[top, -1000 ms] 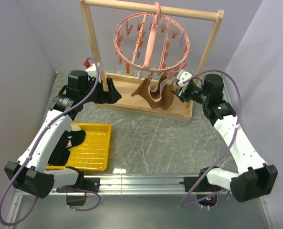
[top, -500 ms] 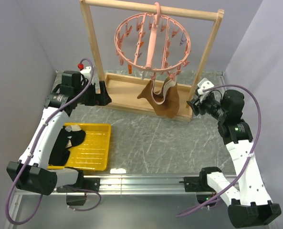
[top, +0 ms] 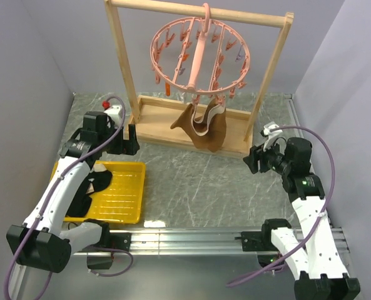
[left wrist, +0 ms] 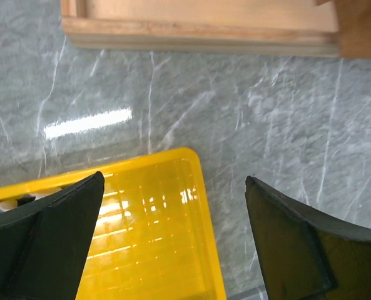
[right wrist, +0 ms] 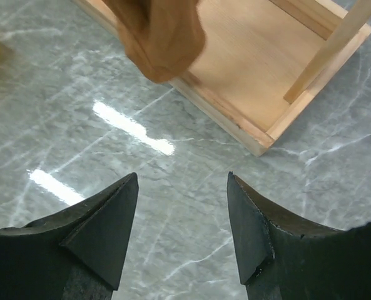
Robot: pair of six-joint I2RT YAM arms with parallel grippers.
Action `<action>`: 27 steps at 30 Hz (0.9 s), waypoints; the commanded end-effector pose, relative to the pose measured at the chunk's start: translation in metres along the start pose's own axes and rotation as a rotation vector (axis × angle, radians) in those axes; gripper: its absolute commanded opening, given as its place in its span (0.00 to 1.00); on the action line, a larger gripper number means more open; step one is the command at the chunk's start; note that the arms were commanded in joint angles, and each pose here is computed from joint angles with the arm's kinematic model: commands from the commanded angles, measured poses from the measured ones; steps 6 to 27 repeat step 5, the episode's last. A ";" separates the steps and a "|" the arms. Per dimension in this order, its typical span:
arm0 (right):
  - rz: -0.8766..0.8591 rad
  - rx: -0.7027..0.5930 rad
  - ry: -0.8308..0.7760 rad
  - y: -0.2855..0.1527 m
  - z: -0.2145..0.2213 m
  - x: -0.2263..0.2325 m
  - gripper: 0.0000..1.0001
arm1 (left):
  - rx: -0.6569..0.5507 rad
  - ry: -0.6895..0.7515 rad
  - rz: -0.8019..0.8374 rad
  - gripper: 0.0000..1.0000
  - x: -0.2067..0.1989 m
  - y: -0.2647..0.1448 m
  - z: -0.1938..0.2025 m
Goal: Clip the underwear to the hanger
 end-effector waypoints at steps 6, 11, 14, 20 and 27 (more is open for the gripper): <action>0.023 -0.080 0.074 -0.016 -0.003 0.005 0.67 | -0.068 -0.002 -0.012 0.99 0.001 -0.009 -0.004; 0.023 -0.080 0.074 -0.016 -0.003 0.005 0.67 | -0.068 -0.002 -0.012 0.99 0.001 -0.009 -0.004; 0.023 -0.080 0.074 -0.016 -0.003 0.005 0.67 | -0.068 -0.002 -0.012 0.99 0.001 -0.009 -0.004; 0.023 -0.080 0.074 -0.016 -0.003 0.005 0.67 | -0.068 -0.002 -0.012 0.99 0.001 -0.009 -0.004; 0.023 -0.080 0.074 -0.016 -0.003 0.005 0.67 | -0.068 -0.002 -0.012 0.99 0.001 -0.009 -0.004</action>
Point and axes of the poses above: each gripper's point midway between its finger pads, its own y axis out along the fingers, its own x axis along the line the jaws close on, z = x × y, the point moved 8 cm from there along -y, back along the fingers, and after that the axes turned 5 degrees about y, right-handed, at the moved point
